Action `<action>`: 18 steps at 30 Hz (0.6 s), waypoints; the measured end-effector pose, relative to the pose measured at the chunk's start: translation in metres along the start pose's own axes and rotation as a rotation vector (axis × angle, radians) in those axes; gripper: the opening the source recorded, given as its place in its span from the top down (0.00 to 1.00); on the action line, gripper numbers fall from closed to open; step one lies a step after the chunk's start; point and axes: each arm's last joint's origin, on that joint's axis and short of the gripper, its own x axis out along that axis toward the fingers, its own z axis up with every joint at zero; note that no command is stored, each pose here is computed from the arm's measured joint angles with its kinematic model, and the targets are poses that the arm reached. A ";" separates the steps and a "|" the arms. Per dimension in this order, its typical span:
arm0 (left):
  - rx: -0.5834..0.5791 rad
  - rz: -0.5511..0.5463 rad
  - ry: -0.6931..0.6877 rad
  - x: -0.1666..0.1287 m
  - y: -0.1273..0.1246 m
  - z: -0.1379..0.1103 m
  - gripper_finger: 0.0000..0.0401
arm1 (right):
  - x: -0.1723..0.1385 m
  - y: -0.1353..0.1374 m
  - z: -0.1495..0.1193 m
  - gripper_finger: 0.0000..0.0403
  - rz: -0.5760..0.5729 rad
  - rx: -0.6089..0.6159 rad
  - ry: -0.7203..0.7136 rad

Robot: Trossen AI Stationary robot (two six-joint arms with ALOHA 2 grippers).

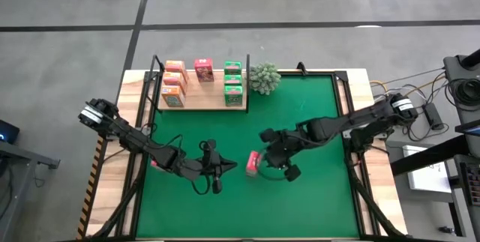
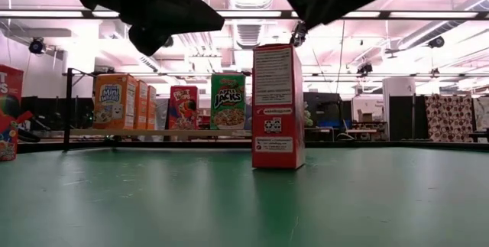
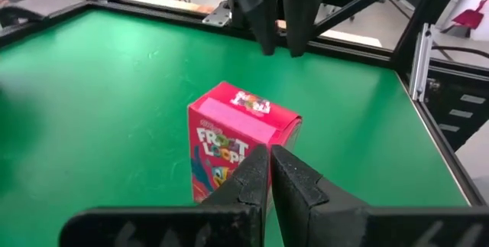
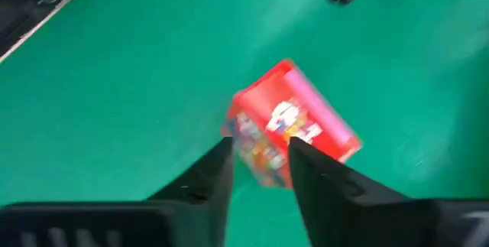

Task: Stack cereal on shelf
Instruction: Put the right red cereal box on the shelf aligned with the other red cereal box

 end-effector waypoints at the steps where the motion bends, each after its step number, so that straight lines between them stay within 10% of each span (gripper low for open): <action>1: 0.005 -0.001 -0.005 0.000 0.000 0.001 1.00 | 0.000 -0.002 0.001 0.71 -0.009 -0.012 -0.017; 18: 0.034 -0.004 -0.040 0.000 -0.003 0.009 1.00 | 0.012 -0.018 -0.007 0.24 -0.101 -0.102 -0.143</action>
